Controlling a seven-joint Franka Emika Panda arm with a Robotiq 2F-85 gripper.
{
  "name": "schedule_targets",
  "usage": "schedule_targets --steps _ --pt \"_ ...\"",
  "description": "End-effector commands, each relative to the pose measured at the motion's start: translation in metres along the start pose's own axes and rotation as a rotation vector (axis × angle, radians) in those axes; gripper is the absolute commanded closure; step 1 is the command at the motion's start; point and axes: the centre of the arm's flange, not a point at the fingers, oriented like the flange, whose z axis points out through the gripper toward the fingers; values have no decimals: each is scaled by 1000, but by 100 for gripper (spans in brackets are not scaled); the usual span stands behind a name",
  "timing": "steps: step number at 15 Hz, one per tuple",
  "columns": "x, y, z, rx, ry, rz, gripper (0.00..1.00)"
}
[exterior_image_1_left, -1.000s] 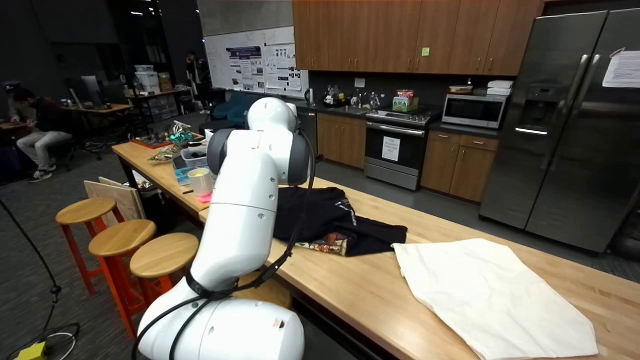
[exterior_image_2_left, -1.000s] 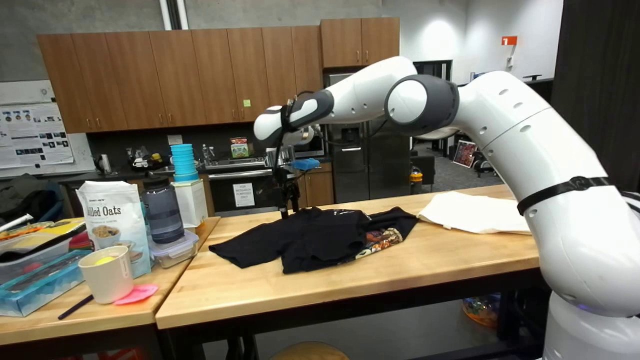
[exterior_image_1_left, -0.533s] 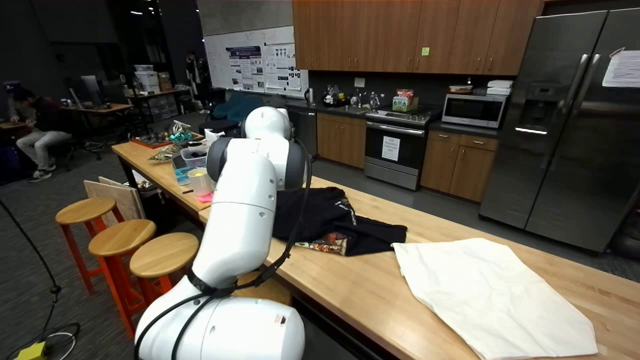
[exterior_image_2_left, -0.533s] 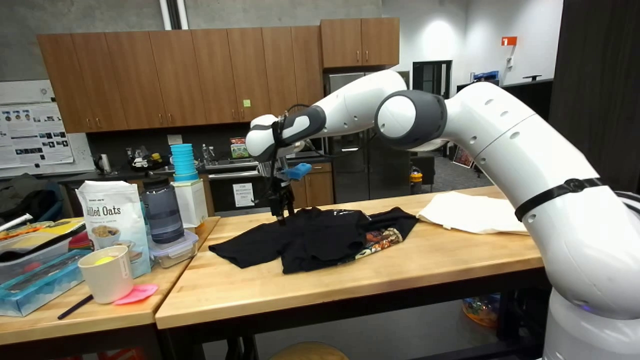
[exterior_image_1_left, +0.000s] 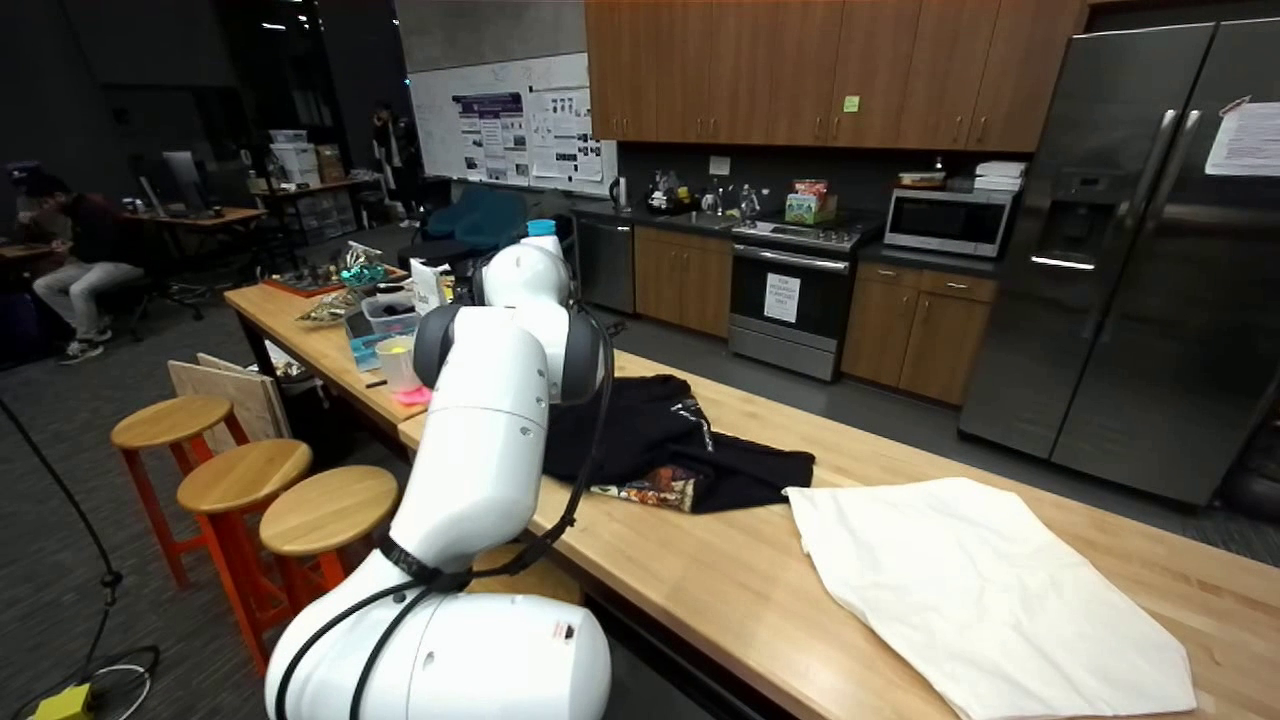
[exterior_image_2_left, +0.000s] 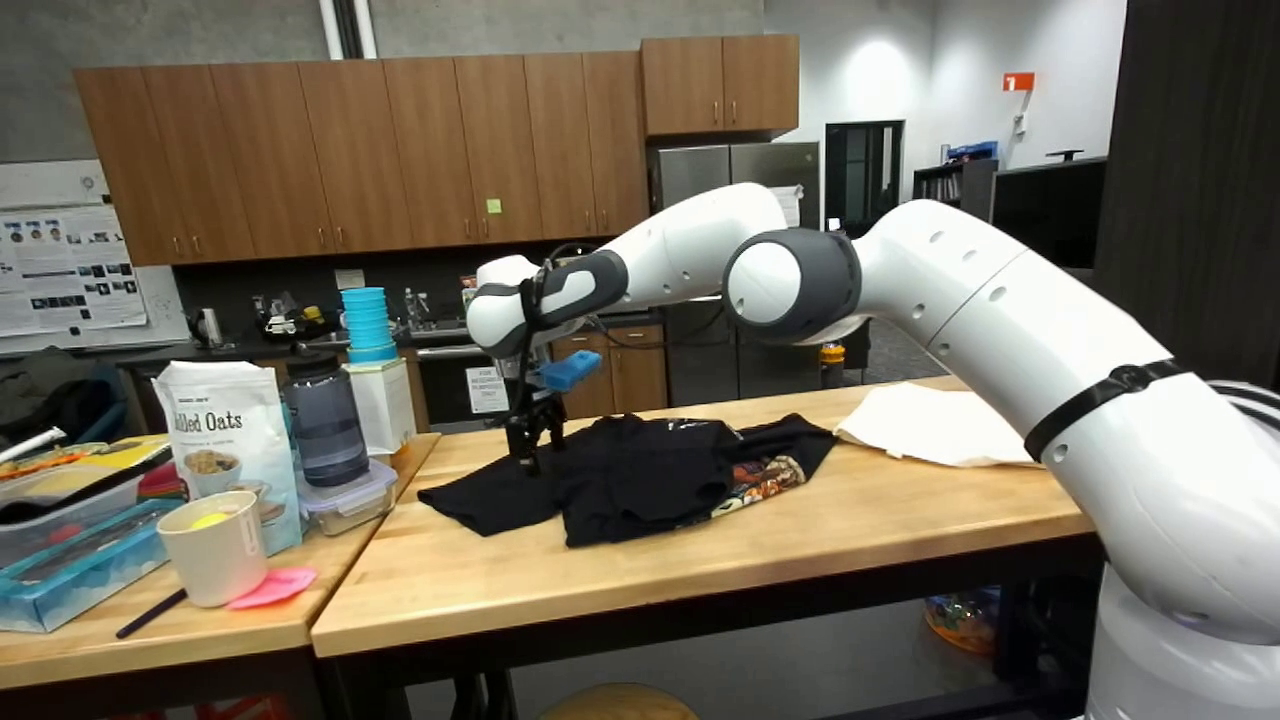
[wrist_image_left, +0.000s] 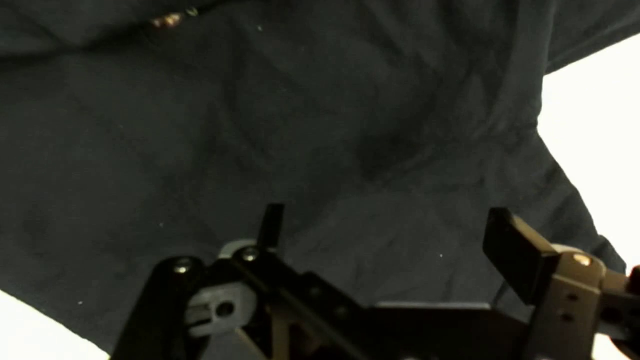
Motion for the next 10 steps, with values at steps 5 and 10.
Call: schedule_targets --steps 5,10 --pt "53 -3 6 -22 58 110 0" --pt "69 -4 23 25 92 146 0"
